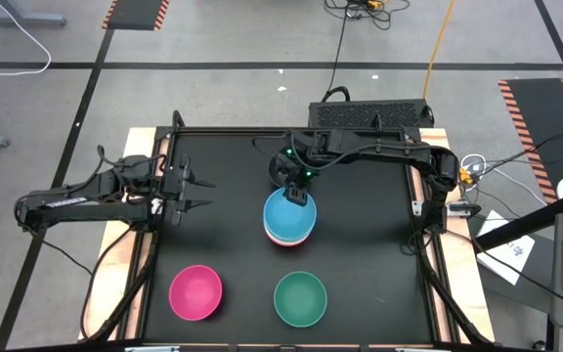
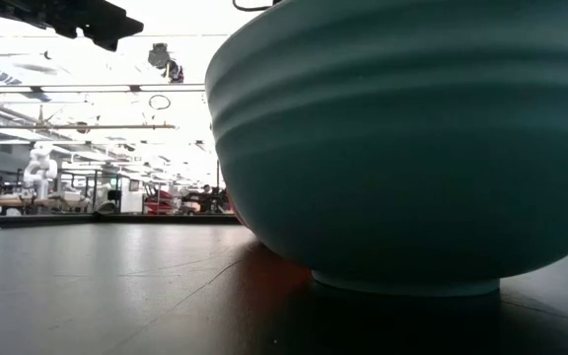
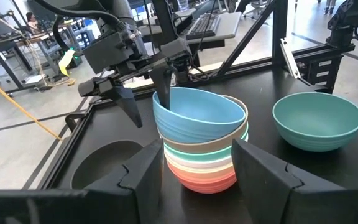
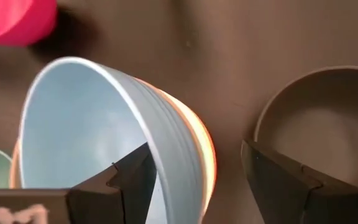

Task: Nest bowls inside each other
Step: Stack the blue bowl on the gray bowl

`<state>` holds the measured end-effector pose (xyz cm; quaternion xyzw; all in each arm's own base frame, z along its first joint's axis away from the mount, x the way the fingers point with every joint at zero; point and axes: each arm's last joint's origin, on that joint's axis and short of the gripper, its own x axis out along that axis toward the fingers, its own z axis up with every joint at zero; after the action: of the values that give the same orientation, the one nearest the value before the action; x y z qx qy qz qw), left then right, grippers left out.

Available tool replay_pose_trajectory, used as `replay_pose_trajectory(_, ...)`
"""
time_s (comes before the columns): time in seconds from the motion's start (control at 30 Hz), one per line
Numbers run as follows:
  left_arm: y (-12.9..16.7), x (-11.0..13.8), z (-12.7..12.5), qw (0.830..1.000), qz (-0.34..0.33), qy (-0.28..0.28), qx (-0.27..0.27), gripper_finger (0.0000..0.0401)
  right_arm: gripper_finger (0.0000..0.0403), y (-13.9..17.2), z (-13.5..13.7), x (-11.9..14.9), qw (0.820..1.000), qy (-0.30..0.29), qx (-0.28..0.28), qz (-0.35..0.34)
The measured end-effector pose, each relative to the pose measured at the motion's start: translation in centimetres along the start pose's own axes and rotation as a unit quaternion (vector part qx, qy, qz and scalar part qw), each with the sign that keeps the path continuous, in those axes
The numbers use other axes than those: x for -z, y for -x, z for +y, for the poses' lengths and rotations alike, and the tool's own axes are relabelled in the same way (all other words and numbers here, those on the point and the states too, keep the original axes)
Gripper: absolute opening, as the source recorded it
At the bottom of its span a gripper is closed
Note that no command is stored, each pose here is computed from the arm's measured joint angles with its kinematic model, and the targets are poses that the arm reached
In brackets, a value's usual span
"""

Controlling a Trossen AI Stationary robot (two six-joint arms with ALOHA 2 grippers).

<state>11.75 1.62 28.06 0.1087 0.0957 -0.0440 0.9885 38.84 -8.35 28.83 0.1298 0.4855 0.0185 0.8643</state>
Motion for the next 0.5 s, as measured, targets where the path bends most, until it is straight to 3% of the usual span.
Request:
replay_pose_trajectory(0.4,0.0,0.0,0.0,1.000,0.000,0.001,0.000,0.0191,0.0221,0.2,0.9,0.0,0.998,0.046,0.030,0.000)
replay_pose_trajectory(0.5,0.0,0.0,0.0,1.000,0.000,0.002,0.001,0.0191,0.0201,0.1,1.1,0.1,0.998,0.051,0.027,0.007)
